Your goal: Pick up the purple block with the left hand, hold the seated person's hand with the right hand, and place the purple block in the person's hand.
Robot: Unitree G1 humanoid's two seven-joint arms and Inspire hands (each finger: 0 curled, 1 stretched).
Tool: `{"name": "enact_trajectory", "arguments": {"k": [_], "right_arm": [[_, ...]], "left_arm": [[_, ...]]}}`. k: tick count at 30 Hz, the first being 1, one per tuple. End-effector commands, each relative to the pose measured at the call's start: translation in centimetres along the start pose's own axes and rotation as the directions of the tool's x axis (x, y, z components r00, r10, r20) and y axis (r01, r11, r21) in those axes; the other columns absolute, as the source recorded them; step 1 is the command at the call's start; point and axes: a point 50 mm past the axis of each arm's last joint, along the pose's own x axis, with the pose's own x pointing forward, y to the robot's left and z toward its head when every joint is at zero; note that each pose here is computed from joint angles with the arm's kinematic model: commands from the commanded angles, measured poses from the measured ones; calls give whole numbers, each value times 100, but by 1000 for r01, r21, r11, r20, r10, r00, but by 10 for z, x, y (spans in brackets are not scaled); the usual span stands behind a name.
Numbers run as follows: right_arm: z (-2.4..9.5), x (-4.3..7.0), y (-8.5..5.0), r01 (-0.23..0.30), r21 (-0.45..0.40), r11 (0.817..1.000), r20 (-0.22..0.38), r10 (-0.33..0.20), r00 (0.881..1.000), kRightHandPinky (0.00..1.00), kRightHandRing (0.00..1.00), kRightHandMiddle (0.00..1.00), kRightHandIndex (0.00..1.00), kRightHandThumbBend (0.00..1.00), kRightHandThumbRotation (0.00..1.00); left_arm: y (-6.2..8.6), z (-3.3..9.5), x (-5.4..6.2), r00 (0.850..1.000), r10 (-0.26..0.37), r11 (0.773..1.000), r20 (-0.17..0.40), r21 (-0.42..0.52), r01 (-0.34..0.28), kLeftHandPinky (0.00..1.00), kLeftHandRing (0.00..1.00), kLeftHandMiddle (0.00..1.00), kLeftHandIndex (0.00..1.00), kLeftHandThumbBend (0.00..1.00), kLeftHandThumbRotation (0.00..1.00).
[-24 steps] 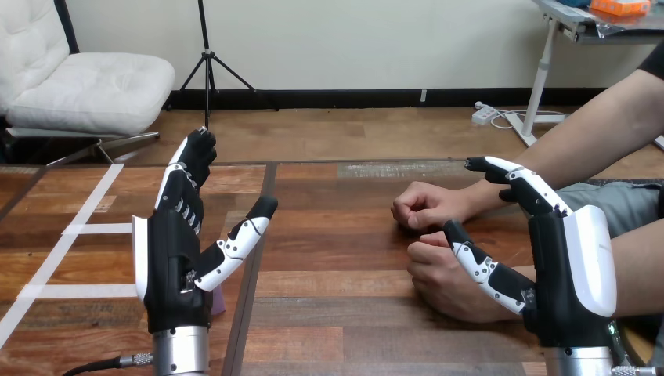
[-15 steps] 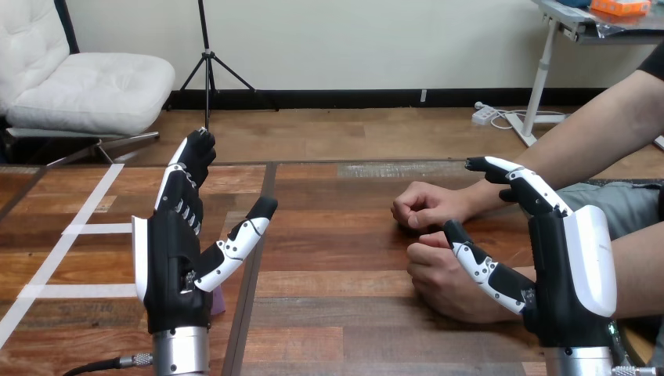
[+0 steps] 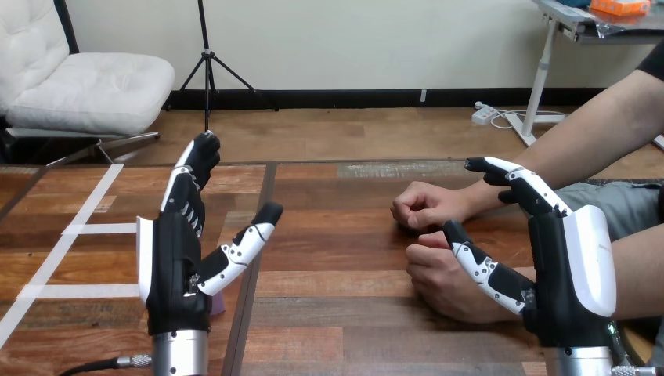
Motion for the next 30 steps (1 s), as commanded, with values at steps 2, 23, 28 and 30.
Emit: {"name": "enact_trajectory", "arguments": {"k": [2,23,28,30], "right_arm": [[8,16,-6,53,19,998,55,-53,997,65,73,77,73,45,14],[7,15,-6,44,12,999,53,-44,998,67,74,77,73,45,14],[7,15,-6,40,8,999,51,-41,998,67,75,77,74,45,14],[7,15,-6,40,8,999,49,-40,998,67,75,77,74,45,14]], "left_arm": [[10,13,15,996,-31,998,82,65,26,94,90,88,86,67,21],[39,24,26,984,-175,954,32,251,162,97,92,90,88,71,25],[48,25,30,978,-207,932,-1,305,198,96,91,90,88,73,26],[52,26,33,975,-222,917,-18,336,215,95,91,89,87,74,27]]}}
